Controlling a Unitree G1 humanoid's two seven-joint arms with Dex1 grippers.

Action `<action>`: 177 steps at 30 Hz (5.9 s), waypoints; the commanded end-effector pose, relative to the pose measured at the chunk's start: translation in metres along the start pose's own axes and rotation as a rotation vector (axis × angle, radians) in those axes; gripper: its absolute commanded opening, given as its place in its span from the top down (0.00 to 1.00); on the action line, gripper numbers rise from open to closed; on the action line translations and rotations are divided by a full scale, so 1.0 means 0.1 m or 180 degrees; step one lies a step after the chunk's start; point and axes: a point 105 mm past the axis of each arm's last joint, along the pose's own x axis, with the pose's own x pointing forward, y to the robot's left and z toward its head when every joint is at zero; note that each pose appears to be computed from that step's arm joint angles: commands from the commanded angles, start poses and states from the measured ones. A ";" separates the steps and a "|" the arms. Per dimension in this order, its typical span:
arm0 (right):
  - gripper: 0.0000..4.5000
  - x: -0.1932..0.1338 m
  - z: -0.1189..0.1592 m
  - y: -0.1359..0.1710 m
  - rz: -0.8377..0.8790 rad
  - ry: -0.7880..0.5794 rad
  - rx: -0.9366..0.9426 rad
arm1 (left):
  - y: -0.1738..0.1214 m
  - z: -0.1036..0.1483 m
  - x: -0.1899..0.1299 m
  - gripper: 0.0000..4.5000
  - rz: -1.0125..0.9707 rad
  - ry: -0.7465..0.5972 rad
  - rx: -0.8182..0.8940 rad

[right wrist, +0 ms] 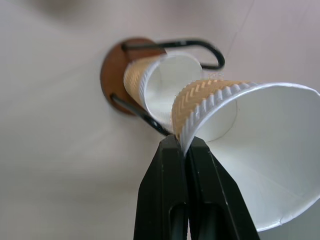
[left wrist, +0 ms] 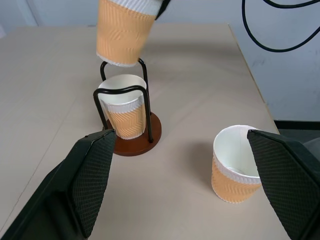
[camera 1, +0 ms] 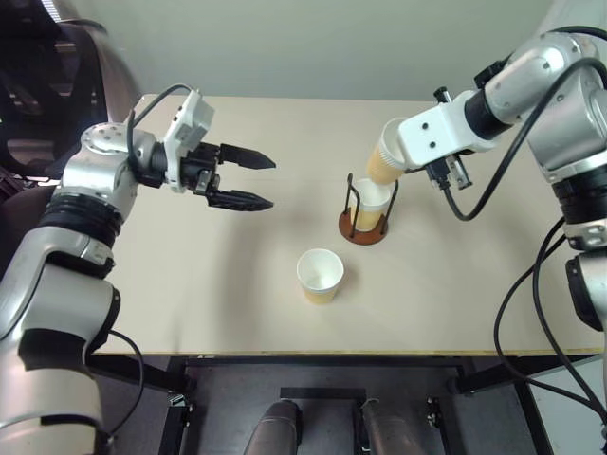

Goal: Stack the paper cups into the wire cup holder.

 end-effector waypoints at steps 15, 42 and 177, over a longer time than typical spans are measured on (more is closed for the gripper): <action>1.00 0.11 0.22 -0.03 -0.0019 -0.0119 -0.0253 | -0.04 0.17 -0.04 0.00 -0.0077 -0.0134 0.0179; 1.00 0.37 0.16 0.04 0.0016 0.0019 -0.0478 | -0.07 0.24 -0.03 0.00 -0.0133 -0.0214 0.0185; 0.99 1.00 1.30 1.00 0.0786 -0.1225 -0.0069 | -0.34 -0.03 -0.07 0.00 -0.0478 0.0386 0.0018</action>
